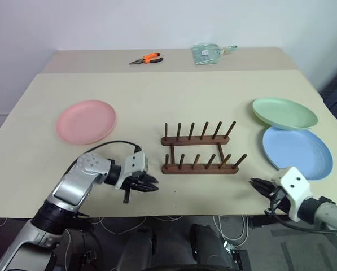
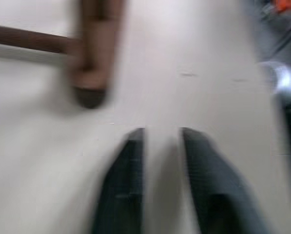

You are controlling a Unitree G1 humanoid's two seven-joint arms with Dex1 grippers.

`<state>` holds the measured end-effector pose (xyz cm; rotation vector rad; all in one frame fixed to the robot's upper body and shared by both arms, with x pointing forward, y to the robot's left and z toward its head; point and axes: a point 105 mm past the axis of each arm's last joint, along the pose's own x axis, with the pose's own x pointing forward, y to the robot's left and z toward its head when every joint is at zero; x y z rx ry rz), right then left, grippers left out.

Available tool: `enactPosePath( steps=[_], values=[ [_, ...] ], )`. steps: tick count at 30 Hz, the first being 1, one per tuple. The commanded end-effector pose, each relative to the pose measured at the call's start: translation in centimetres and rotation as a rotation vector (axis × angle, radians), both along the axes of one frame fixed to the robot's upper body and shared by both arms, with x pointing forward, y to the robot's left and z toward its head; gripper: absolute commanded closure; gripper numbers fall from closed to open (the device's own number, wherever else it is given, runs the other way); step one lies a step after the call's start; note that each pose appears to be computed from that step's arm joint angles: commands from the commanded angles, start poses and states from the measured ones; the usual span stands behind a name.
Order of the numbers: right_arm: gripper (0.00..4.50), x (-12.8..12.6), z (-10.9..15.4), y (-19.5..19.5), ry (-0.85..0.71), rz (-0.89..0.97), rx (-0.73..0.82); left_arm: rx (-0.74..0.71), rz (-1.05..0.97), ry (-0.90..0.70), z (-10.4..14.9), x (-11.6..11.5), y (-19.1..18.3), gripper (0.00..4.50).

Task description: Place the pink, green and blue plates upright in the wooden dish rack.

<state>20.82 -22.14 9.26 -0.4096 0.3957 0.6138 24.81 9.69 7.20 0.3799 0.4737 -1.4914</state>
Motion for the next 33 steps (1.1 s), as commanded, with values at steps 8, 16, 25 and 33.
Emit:
enactPosePath(
  steps=[8,16,25,33],
  values=[
    [4.5,5.6,-2.2,2.5,-0.096,0.007,-0.188,-0.024,0.333,-0.234,-1.0,5.4,-4.7,4.29],
    [4.5,13.4,-0.8,2.6,-0.262,-0.139,-0.214,-0.049,0.631,-0.346,-0.2,12.5,-4.0,4.29],
    [2.76,14.3,1.2,3.3,-0.299,-0.097,-0.115,-0.131,0.643,-0.322,1.6,12.2,-1.4,3.8],
    [0.0,11.2,2.1,6.7,-0.339,0.097,-0.097,-0.379,1.332,-0.528,11.9,14.3,13.9,0.05]
  ],
)
